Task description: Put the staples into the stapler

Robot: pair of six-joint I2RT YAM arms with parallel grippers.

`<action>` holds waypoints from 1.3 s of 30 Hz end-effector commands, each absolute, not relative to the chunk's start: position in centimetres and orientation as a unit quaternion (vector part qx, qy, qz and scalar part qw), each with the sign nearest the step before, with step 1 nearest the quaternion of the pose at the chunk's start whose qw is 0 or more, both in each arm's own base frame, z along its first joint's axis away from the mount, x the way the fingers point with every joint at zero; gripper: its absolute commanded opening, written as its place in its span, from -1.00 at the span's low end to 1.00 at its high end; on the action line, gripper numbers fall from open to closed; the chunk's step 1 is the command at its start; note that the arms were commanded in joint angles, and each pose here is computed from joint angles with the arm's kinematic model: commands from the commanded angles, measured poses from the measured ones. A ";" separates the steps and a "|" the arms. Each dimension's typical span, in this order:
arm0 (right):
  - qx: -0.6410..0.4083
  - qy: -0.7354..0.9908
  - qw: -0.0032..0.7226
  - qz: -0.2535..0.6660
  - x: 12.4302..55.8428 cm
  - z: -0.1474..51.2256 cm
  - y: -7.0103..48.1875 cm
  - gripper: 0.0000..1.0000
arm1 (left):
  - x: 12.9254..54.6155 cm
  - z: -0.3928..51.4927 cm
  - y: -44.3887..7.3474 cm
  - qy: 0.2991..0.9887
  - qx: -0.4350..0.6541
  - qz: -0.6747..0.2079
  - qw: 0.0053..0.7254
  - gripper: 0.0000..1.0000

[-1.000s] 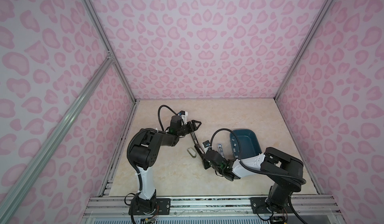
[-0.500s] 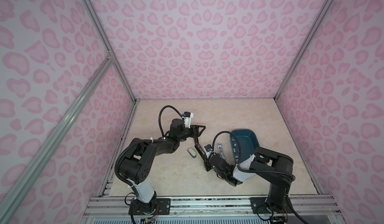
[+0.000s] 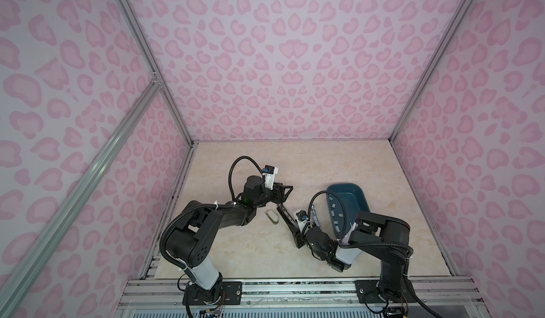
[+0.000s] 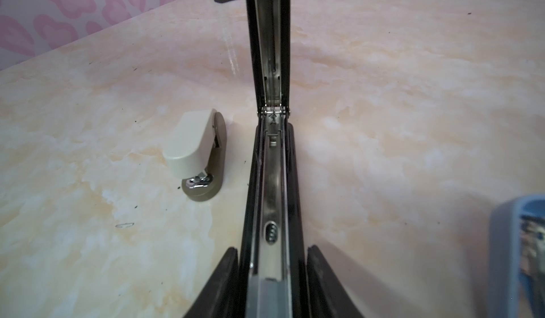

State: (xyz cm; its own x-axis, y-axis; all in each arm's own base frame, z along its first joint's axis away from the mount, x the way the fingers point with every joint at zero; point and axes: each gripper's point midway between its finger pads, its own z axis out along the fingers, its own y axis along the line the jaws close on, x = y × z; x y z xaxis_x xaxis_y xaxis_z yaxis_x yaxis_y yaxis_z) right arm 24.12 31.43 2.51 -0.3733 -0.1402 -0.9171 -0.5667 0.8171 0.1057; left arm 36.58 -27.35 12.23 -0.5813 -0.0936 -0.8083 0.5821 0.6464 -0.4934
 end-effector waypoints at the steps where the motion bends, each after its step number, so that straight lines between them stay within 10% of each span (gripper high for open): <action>1: -0.214 0.791 0.535 0.205 24.0 3.6 31.0 -0.12 | 36.8 13.1 -27.4 0.787 0.160 -0.390 0.450 0.33; 18: -0.200 0.778 0.557 0.210 23.2 7.9 28.9 0.09 | 36.5 13.8 -27.5 0.781 0.167 -0.395 0.454 0.33; 29: -0.216 0.807 0.523 0.169 23.9 6.9 29.5 -0.36 | 36.4 14.0 -27.7 0.779 0.169 -0.400 0.453 0.30; 39: -0.230 0.815 0.504 0.170 23.7 5.8 30.0 -0.32 | 36.2 14.0 -27.7 0.777 0.173 -0.401 0.453 0.28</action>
State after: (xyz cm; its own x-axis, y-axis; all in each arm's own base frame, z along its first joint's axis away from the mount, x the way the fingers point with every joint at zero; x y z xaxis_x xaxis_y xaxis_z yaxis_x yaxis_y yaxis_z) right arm 23.85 29.95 6.14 -0.3732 -0.2005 -0.9058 -0.5417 0.8397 0.0373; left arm 36.15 -27.56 12.81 -0.5694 -0.0882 -0.8173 0.6006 0.6343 -0.4868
